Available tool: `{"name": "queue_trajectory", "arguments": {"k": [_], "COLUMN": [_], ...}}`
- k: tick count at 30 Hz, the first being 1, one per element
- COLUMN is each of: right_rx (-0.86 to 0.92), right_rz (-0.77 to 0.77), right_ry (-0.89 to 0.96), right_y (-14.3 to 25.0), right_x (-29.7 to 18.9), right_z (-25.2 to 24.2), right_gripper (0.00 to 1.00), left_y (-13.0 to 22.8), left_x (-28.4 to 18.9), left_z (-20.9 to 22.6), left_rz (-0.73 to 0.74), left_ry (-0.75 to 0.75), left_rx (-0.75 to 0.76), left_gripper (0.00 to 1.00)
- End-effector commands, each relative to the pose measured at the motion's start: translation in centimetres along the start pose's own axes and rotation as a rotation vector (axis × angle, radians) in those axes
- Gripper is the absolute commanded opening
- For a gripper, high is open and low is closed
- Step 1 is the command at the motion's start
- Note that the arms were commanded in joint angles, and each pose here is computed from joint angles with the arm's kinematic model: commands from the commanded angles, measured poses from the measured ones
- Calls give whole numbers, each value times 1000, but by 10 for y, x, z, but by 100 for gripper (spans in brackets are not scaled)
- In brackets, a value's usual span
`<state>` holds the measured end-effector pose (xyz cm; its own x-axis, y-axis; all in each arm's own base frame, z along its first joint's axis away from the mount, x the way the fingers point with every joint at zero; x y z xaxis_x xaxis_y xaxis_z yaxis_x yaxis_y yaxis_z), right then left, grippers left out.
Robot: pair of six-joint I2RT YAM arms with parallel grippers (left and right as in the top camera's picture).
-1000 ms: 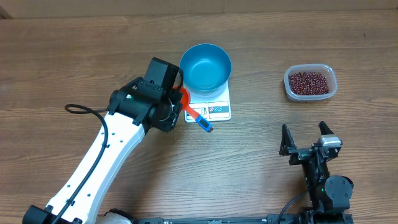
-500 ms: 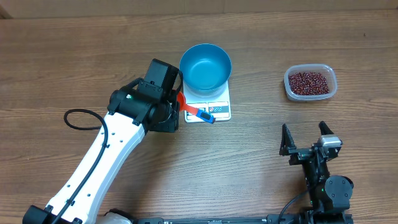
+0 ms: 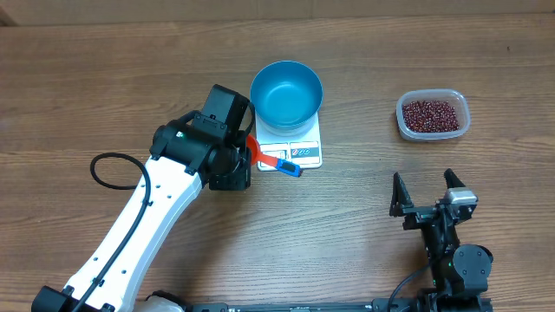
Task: Scoop item into bowl and weigh 150g on scale
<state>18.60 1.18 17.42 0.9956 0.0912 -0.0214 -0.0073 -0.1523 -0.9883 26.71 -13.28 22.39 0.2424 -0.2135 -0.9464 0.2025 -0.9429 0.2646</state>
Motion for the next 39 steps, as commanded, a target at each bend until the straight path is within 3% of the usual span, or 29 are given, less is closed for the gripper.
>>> {"name": "queue_trajectory", "arguments": {"k": [1, 6, 16, 39], "right_rx": [219, 426, 419, 514], "right_rz": [-7, -10, -157, 47], "right_ry": [-34, -43, -272, -148], "right_y": [1, 0, -34, -72], "right_x": [0, 0, -7, -13], "right_z": [4, 5, 24, 7], "right_gripper": [100, 100, 100, 100], "left_y": [5, 5, 5, 4], "left_x": [-8, -8, -8, -8], "left_z": [0, 0, 1, 1], "left_rz": [22, 19, 20, 17], "left_ry": [13, 15, 8, 6], "left_rx": [-8, -8, -8, -8], "left_gripper": [4, 4, 4, 4]}}
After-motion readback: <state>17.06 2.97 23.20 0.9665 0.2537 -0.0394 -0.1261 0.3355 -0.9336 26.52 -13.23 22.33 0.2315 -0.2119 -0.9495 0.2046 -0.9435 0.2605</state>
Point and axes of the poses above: each gripper's point midway between its finger pads, its own x axis out along the fingers, its own z axis along the line the jaws close on, y = z × x, the point moved 6 cm from there along -x, back along the fingers, and after that the axes turned 15 degrees about -x, right-handed, at the moved point
